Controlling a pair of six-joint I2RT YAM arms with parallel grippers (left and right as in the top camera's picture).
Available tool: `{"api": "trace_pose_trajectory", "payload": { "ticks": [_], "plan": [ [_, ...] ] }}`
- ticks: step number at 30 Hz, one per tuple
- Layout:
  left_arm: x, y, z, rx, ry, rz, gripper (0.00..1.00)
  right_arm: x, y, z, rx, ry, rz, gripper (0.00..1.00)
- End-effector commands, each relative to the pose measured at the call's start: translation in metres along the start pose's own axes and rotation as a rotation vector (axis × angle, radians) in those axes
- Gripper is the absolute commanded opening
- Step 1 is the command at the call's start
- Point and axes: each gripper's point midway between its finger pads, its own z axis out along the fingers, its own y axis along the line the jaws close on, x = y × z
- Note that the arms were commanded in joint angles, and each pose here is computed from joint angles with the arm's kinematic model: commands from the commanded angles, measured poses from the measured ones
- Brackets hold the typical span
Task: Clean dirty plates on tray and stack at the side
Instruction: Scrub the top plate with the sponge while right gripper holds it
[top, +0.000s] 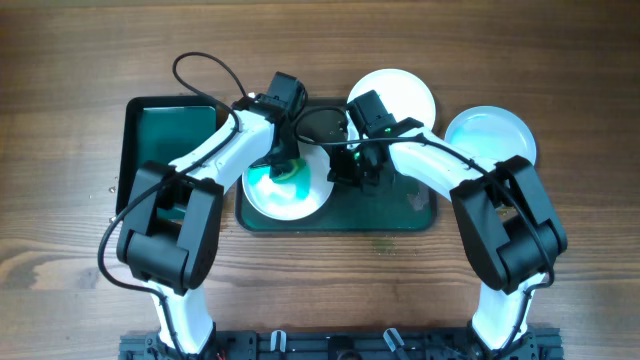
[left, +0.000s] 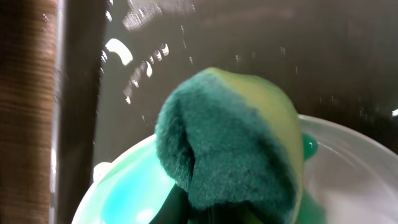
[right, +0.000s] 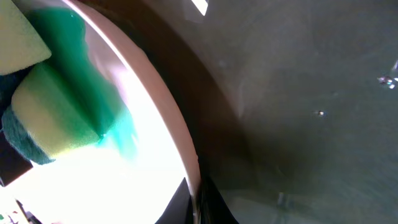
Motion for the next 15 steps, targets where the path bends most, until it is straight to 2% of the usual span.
{"api": "trace_pose_trajectory", "payload": {
  "ticks": [1,2,3,6,8,11,13,15],
  "plan": [
    [0.044,-0.034,0.007,0.243,0.228,0.148,0.04,-0.002,0.0,0.003,-0.015,0.012,-0.006,0.04],
    [0.058,-0.058,-0.005,0.414,0.291,0.227,0.04,-0.002,0.0,0.003,-0.014,0.01,-0.006,0.04],
    [0.065,-0.07,-0.013,0.507,0.317,0.267,0.04,-0.003,0.0,0.003,-0.014,0.01,-0.006,0.04],
    [0.068,-0.086,-0.025,0.635,0.327,0.313,0.04,-0.003,0.0,0.003,-0.015,0.009,-0.007,0.04],
    [0.063,-0.089,-0.024,0.639,0.303,0.318,0.04,-0.003,0.0,0.003,-0.015,0.009,-0.007,0.04],
    [0.051,-0.081,-0.015,0.57,0.246,0.313,0.04,-0.003,0.0,0.003,-0.015,0.009,-0.007,0.04],
    [0.039,-0.062,-0.001,0.421,0.202,0.249,0.04,-0.003,0.0,0.003,-0.015,0.009,-0.007,0.04],
    [0.025,-0.031,0.011,0.211,0.14,0.153,0.04,-0.003,0.0,0.003,-0.015,0.009,-0.007,0.04]
  ]
}}
